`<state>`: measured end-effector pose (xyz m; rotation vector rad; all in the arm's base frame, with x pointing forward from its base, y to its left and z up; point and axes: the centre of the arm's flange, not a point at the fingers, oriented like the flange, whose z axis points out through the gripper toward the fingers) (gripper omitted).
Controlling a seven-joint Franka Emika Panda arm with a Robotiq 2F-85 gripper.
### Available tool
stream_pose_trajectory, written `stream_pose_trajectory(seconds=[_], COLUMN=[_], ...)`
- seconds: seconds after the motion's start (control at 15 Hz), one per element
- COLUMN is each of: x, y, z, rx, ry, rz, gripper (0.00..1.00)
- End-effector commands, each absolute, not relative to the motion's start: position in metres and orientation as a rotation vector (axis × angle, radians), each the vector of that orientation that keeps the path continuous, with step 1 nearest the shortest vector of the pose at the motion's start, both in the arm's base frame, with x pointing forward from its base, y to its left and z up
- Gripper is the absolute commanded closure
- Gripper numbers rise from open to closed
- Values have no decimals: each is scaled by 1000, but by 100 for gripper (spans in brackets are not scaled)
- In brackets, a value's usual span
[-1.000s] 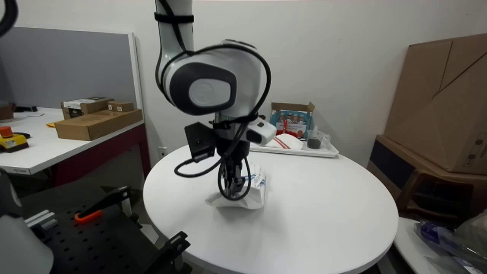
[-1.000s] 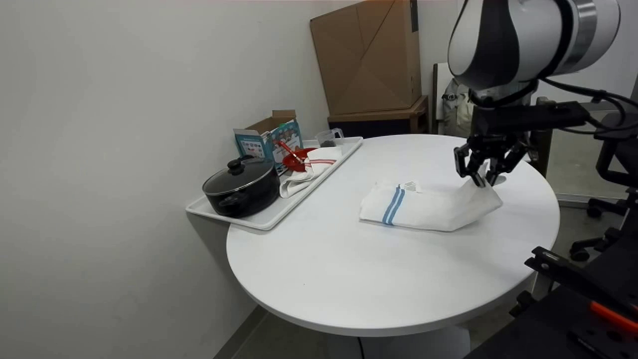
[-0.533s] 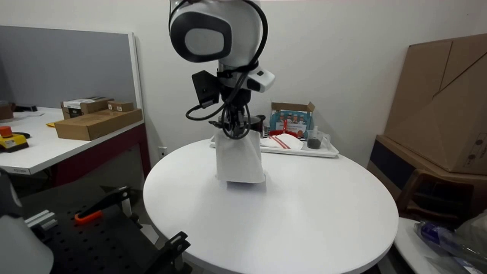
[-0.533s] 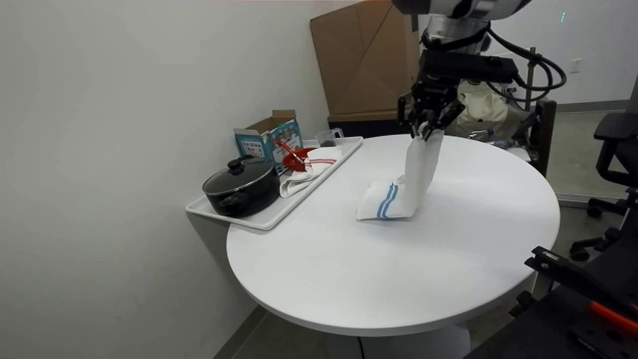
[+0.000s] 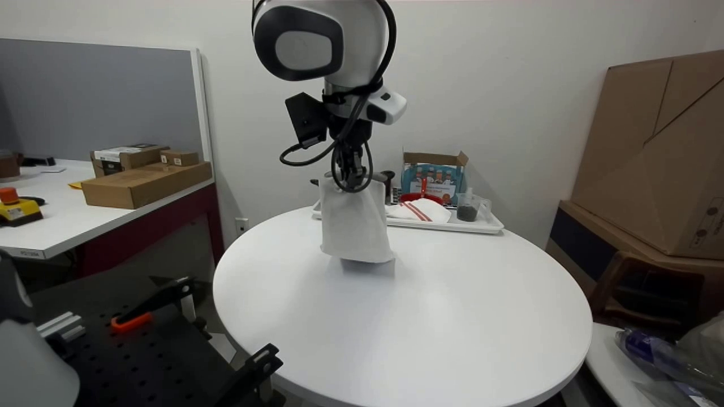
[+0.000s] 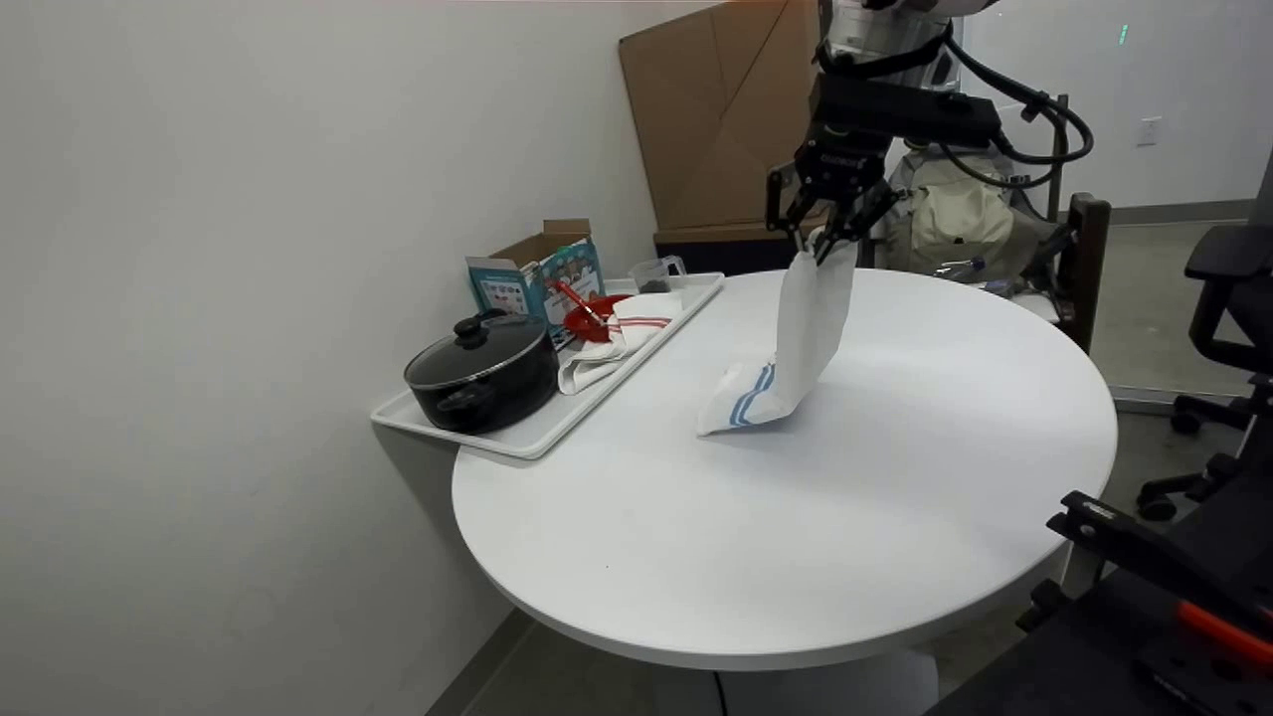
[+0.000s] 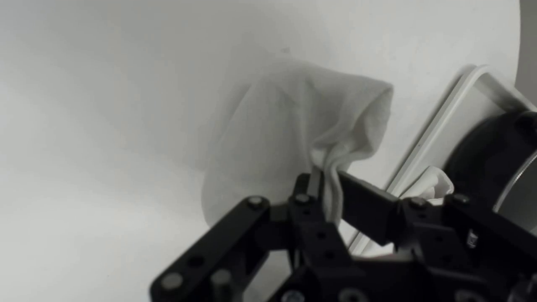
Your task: Fold the towel
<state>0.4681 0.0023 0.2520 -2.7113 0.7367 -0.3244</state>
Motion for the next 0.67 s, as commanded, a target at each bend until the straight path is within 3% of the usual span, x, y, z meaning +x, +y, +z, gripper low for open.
stream_pose_trajectory(seconds=[0.0, 0.6], x=[483, 519], y=[14, 37], z=[239, 200], rx=[-2751, -2869], ry=[728, 817], rz=[-273, -192], gripper=[97, 97])
